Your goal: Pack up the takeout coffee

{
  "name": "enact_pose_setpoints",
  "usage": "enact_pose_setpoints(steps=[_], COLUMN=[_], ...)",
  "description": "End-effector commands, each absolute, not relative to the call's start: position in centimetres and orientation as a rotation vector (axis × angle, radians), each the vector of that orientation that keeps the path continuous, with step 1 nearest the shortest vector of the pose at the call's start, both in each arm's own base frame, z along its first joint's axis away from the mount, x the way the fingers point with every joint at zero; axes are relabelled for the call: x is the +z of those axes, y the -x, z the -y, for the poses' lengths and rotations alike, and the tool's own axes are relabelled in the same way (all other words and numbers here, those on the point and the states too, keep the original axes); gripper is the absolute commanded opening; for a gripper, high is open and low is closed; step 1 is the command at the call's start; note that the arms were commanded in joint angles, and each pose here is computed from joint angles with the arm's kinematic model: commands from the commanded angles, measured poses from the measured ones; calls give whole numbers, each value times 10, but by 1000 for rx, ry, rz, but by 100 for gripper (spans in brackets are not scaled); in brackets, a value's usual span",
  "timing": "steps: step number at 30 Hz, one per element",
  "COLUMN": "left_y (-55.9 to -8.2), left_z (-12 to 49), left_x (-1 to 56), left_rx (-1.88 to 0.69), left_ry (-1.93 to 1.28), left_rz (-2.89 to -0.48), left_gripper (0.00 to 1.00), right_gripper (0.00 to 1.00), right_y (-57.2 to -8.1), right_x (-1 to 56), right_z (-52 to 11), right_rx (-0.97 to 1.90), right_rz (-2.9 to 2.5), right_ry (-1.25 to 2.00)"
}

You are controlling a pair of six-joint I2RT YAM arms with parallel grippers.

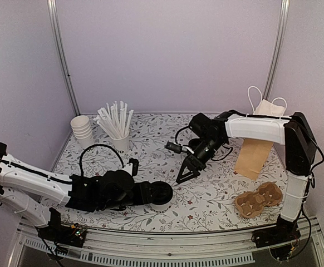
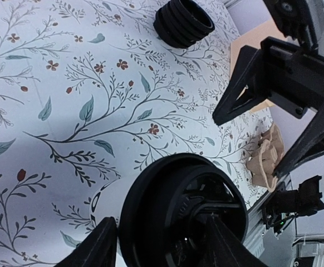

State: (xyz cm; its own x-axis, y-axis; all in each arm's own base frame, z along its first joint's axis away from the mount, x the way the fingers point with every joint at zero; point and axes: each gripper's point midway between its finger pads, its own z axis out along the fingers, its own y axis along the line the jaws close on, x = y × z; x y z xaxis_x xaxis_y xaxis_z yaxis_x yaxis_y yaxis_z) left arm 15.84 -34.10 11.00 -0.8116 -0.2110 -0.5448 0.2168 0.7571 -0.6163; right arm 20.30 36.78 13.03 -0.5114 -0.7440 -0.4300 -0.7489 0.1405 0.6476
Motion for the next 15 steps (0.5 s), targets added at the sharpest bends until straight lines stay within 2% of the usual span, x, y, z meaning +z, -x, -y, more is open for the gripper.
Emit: enact_pose_setpoints(steps=[1,7,15], left_y=[-142,-139,-136], left_z=[315,318,317], left_x=[53,47,43], left_rx=[-750,-743,-746], left_ry=[-69,-80,-66], left_rz=[-2518,-2543,-2563], left_gripper=[54,53,51], right_gripper=[77,79,80], right_y=[-172,-147,-144], right_x=[137,127,105], right_z=[-371,-383,-386], right_rx=[1528,1518,1398], right_rz=[-2314,-2299,-2359], right_ry=[1620,1728,1762])
